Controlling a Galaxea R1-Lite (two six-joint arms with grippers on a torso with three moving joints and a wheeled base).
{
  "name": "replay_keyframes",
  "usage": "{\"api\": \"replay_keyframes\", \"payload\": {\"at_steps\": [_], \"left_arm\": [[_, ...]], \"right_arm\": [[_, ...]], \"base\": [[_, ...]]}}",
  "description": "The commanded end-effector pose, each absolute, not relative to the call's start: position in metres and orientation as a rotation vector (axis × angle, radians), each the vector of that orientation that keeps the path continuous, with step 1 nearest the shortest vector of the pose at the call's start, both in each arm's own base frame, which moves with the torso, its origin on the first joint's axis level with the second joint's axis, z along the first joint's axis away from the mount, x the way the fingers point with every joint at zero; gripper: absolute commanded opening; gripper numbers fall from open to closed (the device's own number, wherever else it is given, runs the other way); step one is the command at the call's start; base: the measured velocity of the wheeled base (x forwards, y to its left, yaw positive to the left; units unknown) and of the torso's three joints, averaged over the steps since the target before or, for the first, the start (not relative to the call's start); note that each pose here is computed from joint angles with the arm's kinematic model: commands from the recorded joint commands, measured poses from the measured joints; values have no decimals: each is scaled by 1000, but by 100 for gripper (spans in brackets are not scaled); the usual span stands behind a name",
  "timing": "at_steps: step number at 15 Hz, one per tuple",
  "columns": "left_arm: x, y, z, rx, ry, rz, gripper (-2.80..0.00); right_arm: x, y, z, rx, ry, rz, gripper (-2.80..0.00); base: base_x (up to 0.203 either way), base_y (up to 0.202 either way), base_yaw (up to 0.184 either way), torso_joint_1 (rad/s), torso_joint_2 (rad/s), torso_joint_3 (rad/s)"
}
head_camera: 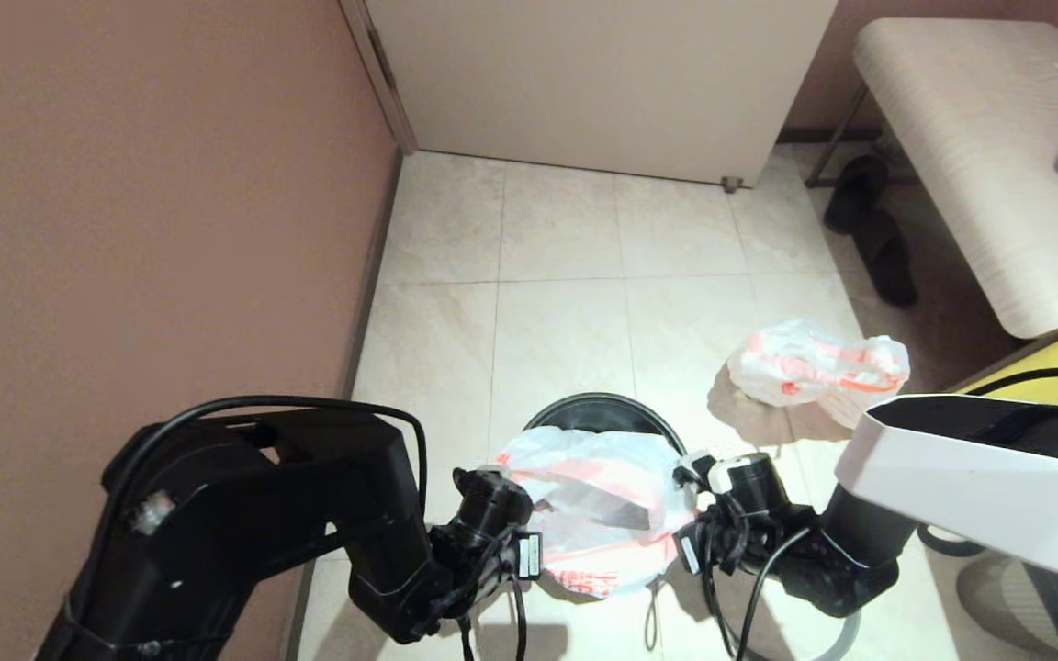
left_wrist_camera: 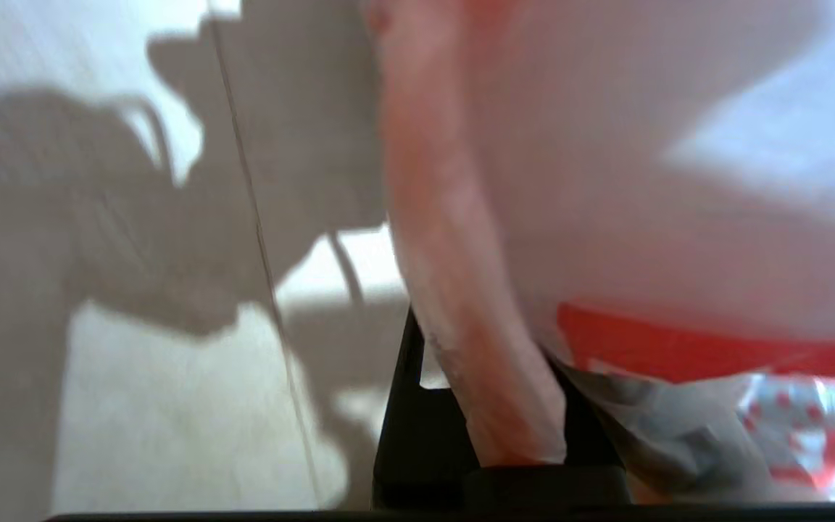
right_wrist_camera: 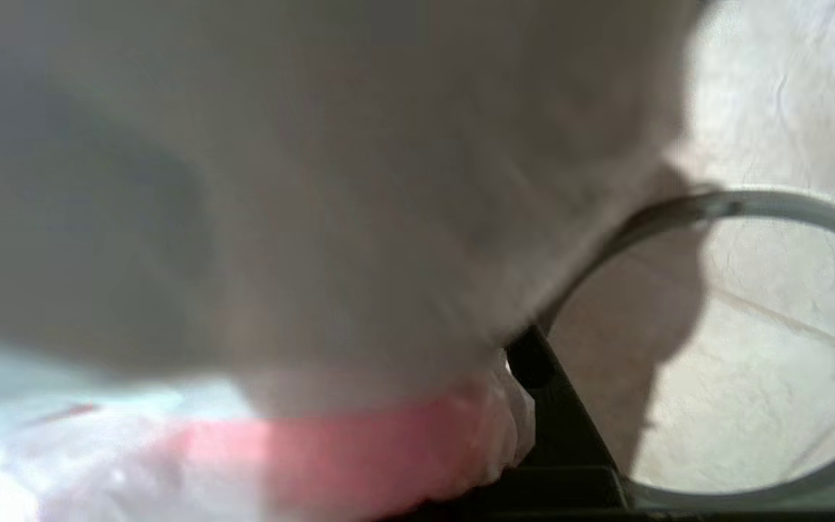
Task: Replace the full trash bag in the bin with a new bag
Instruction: Put the new garbage bag on the trash can
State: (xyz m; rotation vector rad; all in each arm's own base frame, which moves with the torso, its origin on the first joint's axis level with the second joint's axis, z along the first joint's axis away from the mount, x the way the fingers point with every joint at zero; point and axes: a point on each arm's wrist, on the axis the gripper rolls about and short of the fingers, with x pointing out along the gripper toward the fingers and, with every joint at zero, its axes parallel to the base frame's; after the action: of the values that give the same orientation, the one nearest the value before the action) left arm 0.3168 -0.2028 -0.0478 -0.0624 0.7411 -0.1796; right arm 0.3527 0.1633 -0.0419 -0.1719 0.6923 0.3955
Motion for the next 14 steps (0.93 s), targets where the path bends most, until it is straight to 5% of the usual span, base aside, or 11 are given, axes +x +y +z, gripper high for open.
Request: {"api": "replay_keyframes", "payload": {"at_steps": [1,7,14], "left_arm": [[330,-195,-53,-101,683,-157,-280],[357,-169,-49,-161,484,-77,-280],[353,-164,-31,-208,379,-106,-280]], "right_arm": [[351,181,-41,-136,662,425,-280],[363,223,-48,-120,628,500,-280],[403,247,13,-116,509,399,-280]], "base": [[0,0,0,0,0,0],[0,0,0,0,0,0],[0,0,0,0,0,0]]}}
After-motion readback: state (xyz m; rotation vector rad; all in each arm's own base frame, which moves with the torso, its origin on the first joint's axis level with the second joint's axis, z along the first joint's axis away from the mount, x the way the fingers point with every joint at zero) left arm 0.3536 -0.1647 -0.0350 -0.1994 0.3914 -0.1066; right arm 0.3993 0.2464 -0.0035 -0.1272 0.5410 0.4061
